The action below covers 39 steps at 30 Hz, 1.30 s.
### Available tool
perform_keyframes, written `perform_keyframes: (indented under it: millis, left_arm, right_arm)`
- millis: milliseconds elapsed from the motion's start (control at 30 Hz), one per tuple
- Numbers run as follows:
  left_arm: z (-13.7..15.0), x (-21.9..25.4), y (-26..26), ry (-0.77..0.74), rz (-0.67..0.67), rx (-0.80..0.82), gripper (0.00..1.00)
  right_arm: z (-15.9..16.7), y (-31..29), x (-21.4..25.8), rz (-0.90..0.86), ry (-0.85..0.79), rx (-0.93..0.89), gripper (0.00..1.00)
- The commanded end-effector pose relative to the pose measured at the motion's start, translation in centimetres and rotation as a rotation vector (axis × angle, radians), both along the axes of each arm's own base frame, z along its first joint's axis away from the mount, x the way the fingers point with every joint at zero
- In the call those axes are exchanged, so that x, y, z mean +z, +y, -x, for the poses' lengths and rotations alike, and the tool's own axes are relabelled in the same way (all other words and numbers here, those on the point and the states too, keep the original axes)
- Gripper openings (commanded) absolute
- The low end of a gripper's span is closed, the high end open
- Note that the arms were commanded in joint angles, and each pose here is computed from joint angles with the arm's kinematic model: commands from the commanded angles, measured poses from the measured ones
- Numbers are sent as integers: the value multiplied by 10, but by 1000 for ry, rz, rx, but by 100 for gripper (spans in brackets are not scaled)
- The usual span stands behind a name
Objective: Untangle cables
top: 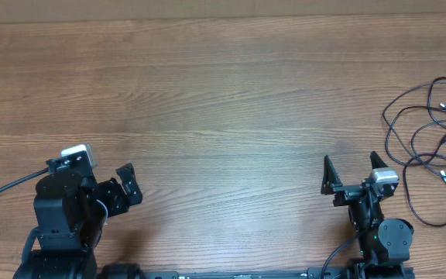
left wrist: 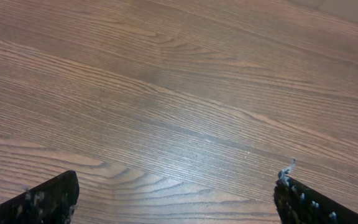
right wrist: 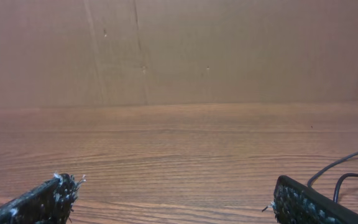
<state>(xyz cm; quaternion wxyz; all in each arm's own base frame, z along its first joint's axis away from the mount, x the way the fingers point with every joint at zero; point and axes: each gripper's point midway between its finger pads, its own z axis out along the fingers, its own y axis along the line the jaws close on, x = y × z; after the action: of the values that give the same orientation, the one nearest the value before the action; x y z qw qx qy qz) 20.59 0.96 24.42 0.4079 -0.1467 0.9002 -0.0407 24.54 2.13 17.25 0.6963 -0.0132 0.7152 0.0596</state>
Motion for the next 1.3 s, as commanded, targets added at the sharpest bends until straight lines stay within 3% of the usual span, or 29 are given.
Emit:
perform_keyframes:
  millis: [0,567,700,1000,1267]
  left_arm:
    - [0,-1,0,1,-11,-7,100]
    - [15,-6,2,-86,-24,4,100]
    - [9,-36,-7,-244,5,-38,100]
    - [-20,-50,-21,-601,34,-111,100]
    - [-35,-24,-25,-863,-123,-180,100]
  right_arm:
    - [0,0,-2,7,-3,2,100]
    - [0,0,-2,8,-3,2,100]
    - [0,0,-2,8,-3,2,100]
    - [0,0,-2,8,-3,2,100]
    - [0,0,-2,8,-3,2,100]
